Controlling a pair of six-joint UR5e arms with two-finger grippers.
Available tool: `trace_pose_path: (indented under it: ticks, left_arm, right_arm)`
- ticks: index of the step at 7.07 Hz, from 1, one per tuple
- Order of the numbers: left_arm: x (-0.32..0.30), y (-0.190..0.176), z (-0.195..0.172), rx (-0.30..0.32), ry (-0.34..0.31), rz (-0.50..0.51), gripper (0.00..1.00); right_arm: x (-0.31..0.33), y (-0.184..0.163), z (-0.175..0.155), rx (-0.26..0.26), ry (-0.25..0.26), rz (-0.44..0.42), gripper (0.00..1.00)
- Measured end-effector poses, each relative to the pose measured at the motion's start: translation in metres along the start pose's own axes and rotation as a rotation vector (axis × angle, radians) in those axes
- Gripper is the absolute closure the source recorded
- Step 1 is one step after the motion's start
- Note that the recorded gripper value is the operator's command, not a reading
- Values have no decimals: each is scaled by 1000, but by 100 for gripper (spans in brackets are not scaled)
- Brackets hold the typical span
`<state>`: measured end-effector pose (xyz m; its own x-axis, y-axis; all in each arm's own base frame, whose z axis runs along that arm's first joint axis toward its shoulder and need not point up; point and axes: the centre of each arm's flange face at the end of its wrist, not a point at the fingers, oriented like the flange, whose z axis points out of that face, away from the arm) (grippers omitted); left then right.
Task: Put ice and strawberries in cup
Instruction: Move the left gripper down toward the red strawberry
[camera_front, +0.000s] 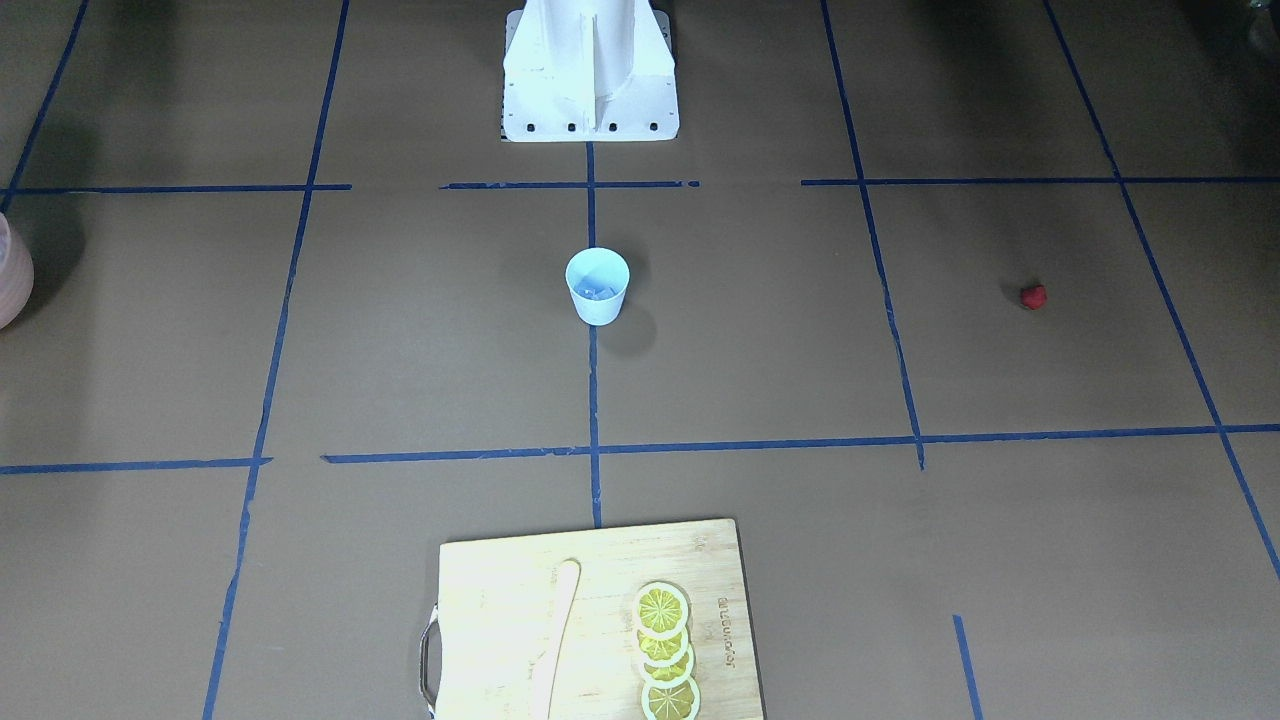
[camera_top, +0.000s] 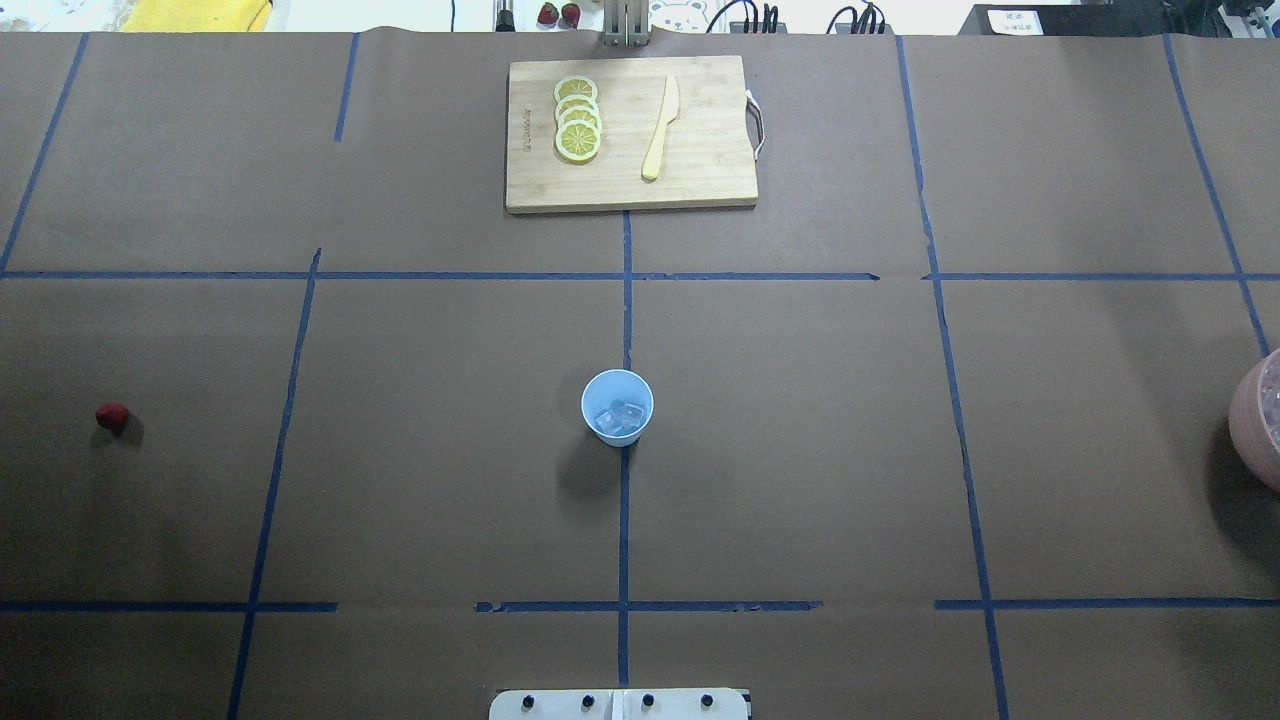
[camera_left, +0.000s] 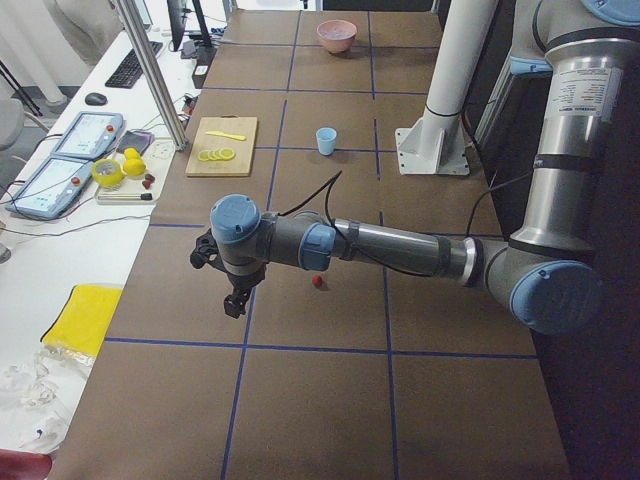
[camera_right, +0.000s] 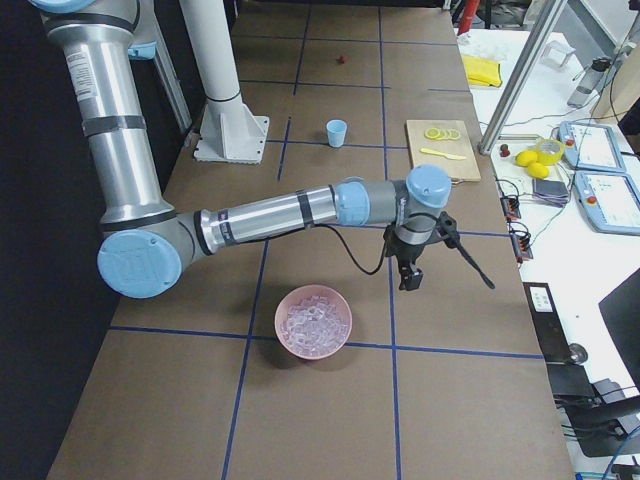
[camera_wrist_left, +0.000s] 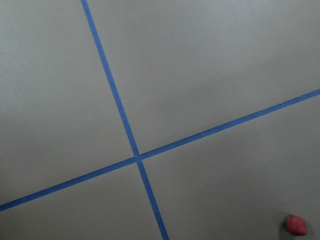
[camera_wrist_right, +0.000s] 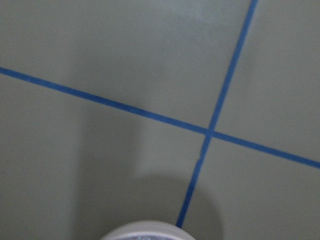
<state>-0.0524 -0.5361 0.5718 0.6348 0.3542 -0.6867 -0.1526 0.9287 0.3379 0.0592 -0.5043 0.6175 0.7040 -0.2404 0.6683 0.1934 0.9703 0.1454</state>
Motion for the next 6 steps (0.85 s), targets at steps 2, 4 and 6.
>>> trace_pose_path:
  ticks: [2,4,6]
  left_arm:
    - [7,-1,5,-7,11,-21,0]
    - [43,-5,27,-18,24,-120,0]
    - [88,2,72,4,-10,-170,0]
  right_arm:
    - [33,91,3,32,7,93,1]
    - [18,122,-9,63,16,149,1]
    - [14,127,-12,70,15,162,1]
